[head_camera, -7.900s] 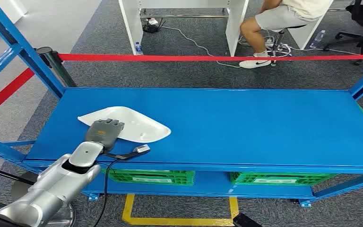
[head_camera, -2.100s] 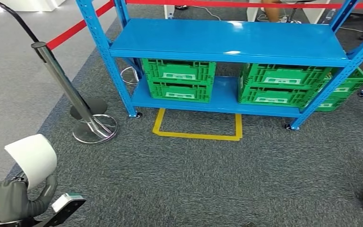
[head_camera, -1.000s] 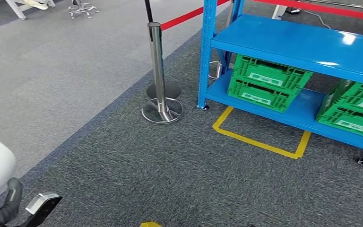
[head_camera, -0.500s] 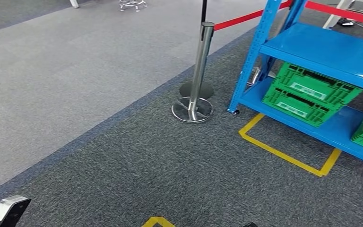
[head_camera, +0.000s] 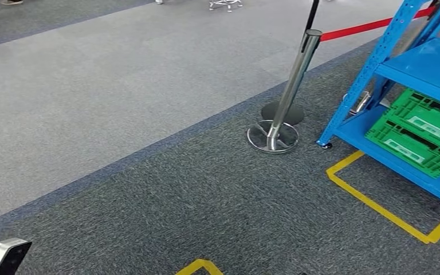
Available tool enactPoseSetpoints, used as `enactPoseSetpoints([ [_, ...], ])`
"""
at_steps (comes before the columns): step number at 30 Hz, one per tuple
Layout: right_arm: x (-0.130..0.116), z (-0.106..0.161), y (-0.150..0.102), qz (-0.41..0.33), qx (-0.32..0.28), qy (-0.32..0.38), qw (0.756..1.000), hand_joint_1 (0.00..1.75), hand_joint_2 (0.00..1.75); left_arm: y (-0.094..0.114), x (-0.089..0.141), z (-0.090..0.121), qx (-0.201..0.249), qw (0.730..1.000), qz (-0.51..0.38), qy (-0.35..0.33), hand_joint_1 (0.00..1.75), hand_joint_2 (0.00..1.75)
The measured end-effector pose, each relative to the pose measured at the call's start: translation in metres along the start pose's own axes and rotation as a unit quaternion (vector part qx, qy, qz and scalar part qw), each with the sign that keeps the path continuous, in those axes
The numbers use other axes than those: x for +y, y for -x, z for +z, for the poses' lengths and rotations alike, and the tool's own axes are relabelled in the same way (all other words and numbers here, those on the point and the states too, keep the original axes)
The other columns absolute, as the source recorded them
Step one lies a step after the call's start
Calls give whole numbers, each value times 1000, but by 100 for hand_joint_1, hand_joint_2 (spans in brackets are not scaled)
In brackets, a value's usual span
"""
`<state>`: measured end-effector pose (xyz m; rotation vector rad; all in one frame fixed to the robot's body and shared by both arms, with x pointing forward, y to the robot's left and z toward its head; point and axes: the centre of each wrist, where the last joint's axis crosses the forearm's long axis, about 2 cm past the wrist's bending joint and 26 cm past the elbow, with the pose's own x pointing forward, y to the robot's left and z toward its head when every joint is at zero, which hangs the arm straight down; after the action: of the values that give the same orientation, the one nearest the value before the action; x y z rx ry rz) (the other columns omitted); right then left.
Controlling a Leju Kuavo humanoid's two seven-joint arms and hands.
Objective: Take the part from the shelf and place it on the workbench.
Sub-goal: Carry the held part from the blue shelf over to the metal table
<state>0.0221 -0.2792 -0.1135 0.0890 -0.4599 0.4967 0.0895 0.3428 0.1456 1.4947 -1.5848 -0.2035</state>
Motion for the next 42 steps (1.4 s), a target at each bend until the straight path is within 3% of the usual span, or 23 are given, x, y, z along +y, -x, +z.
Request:
enactPoseSetpoints([
  [42,5,0,1,-4,3,3,1000,0,0,2,10,-2,-8,996,-46,-80,175,175],
])
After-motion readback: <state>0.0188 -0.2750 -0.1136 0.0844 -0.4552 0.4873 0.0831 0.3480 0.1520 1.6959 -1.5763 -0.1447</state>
